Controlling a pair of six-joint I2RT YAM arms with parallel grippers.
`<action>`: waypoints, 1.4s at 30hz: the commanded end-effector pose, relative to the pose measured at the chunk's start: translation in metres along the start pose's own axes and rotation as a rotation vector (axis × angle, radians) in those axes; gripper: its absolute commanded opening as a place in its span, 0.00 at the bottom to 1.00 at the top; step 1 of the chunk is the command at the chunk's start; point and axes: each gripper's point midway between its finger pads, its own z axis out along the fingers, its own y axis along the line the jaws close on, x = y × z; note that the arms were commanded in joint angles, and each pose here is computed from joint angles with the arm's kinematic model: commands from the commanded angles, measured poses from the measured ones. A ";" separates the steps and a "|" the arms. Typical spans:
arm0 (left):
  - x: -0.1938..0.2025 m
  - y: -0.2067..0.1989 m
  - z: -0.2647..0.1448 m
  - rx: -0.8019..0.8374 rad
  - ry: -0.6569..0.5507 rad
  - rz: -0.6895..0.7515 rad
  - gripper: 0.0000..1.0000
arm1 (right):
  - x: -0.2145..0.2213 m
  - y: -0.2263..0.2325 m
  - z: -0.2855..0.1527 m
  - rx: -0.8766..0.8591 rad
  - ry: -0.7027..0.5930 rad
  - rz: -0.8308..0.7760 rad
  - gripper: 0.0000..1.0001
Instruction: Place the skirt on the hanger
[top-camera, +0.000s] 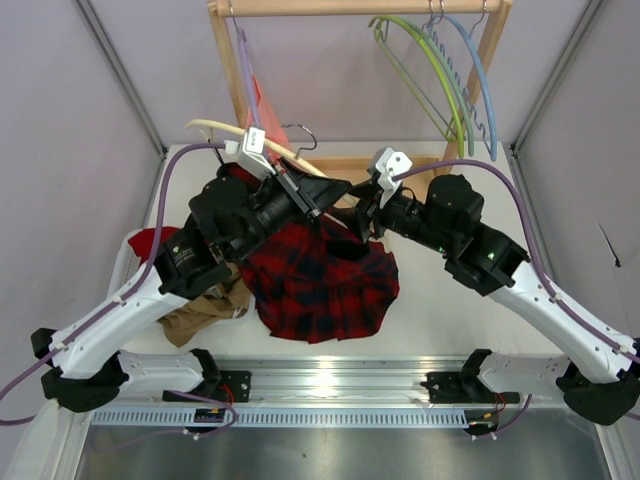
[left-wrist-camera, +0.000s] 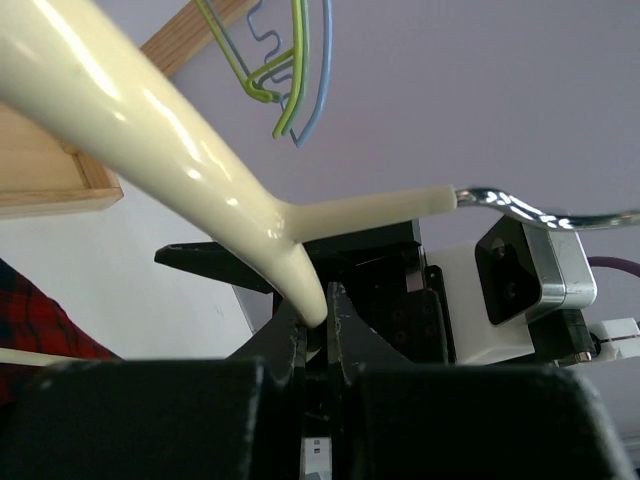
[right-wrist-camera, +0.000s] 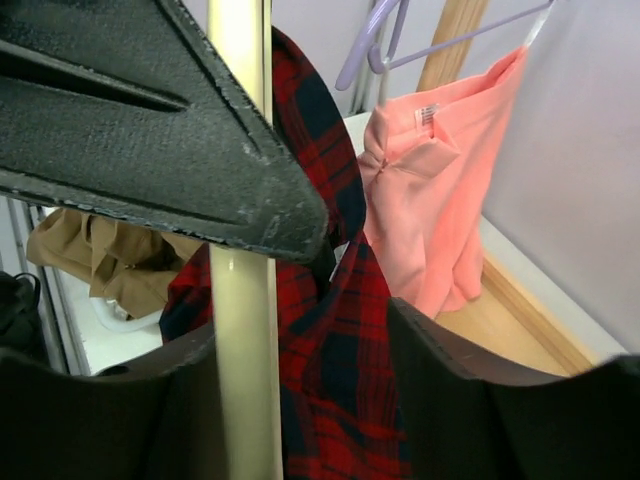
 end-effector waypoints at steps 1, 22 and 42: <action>-0.014 -0.031 -0.007 0.124 -0.045 -0.095 0.00 | -0.036 0.018 0.002 -0.102 -0.127 0.040 0.55; -0.025 0.019 0.002 -0.063 -0.181 -0.085 0.00 | -0.027 0.005 -0.009 0.006 0.020 0.179 0.67; -0.037 0.024 0.003 -0.079 -0.258 -0.155 0.00 | -0.010 0.013 0.014 0.038 0.042 0.188 0.56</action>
